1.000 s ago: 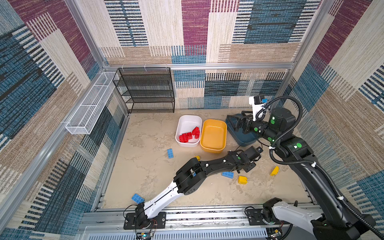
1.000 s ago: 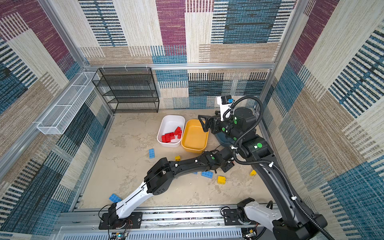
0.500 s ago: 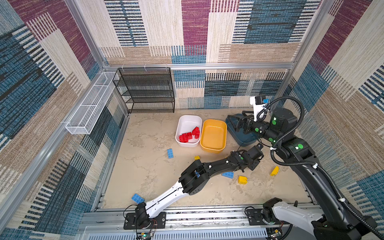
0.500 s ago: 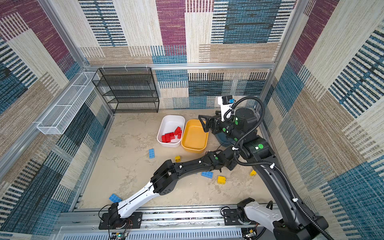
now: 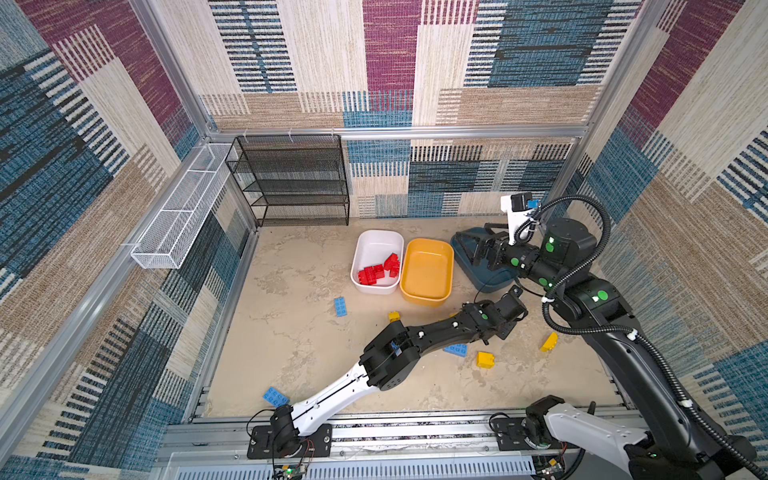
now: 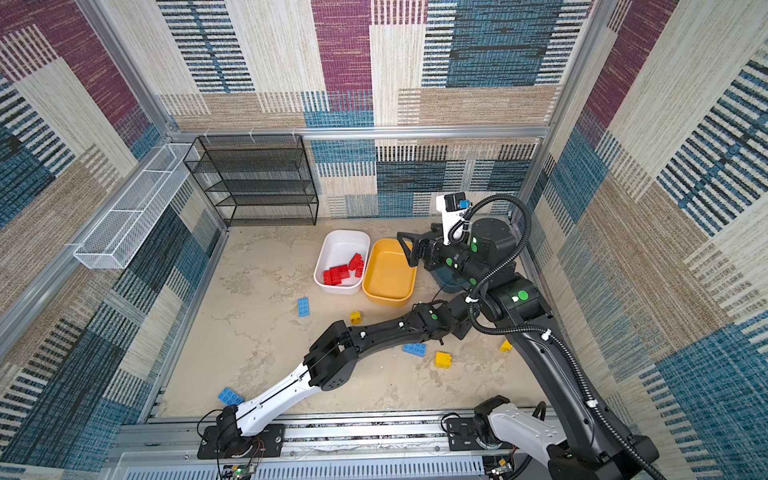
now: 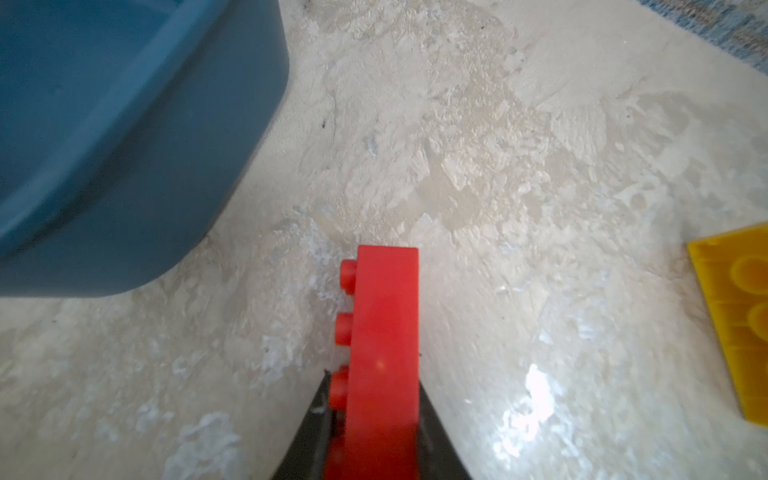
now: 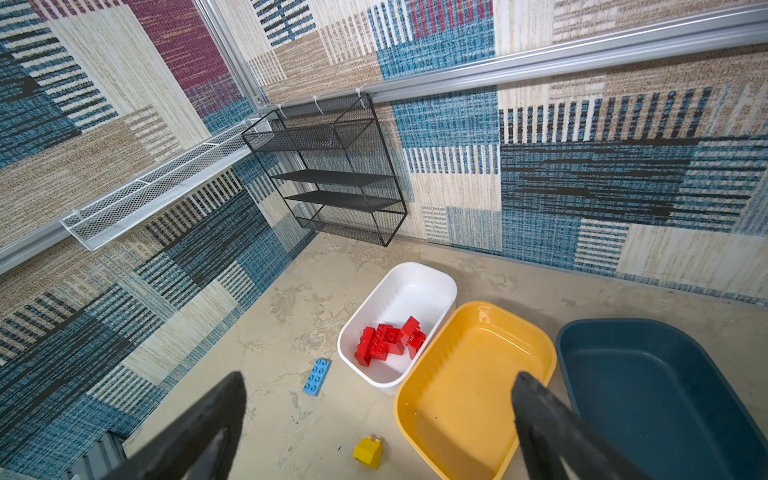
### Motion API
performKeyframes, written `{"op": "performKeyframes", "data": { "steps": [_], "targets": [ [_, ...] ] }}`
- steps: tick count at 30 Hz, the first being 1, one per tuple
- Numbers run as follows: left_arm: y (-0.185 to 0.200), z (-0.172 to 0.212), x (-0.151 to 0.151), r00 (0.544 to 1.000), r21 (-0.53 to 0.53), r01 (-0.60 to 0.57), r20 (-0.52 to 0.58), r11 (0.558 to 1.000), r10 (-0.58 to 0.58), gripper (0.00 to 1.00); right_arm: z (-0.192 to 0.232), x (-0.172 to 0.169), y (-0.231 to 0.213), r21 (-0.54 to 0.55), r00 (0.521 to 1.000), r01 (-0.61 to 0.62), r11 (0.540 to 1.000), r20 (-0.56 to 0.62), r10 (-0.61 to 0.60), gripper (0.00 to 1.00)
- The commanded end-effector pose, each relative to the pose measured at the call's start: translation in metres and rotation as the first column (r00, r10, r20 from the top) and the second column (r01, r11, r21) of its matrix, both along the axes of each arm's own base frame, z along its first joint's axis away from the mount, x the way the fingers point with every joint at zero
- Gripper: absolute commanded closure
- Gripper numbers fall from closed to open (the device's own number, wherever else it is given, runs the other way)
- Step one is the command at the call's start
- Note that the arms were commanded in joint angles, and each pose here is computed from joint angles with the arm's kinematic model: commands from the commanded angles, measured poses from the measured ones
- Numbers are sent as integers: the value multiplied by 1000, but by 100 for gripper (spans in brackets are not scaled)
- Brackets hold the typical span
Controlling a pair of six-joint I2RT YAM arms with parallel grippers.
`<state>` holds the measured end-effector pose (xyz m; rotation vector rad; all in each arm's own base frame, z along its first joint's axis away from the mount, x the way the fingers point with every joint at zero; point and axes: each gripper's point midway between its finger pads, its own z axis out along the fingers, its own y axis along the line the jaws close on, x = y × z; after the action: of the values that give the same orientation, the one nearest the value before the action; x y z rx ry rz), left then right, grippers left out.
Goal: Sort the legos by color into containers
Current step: 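Lift the red brick with the left gripper and carry it over the white tub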
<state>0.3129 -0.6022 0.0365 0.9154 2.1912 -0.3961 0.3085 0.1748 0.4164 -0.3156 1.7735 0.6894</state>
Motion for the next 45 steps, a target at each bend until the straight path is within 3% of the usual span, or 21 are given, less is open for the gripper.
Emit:
{"op": "performKeyframes", "data": {
  "steps": [1, 7, 13, 20, 26, 32, 38, 45],
  "targets": [
    [6, 14, 2, 1000, 15, 4, 31, 1000, -4, 88, 5, 0, 1, 9, 1000, -3, 1000, 22, 3, 0],
    [22, 52, -5, 998, 7, 25, 61, 1000, -25, 92, 2, 2, -1, 2, 1000, 13, 1000, 14, -13, 0],
    [69, 94, -16, 994, -16, 8, 105, 1000, -7, 93, 3, 5, -6, -7, 999, 47, 999, 15, -47, 0],
    [166, 114, -14, 991, -62, -127, 44, 990, 130, 93, -2, 9, -12, -25, 996, 87, 996, 7, -87, 0],
    [262, 125, 12, 955, -75, -296, 13, 952, 298, 93, -65, 32, -17, -129, 978, 161, 978, -114, -176, 0],
    [341, 124, 40, 890, -73, -457, -35, 887, 455, 92, -111, 34, -10, -112, 971, 141, 984, -176, -160, 0],
    [365, 119, 73, 855, -88, -514, -124, 853, 503, 91, -139, 30, -1, -102, 968, 105, 989, -217, -125, 1],
    [346, 116, 96, 879, -82, -461, -176, 883, 443, 91, -158, 23, -1, -106, 964, 92, 990, -239, -115, 1]
  ]
}}
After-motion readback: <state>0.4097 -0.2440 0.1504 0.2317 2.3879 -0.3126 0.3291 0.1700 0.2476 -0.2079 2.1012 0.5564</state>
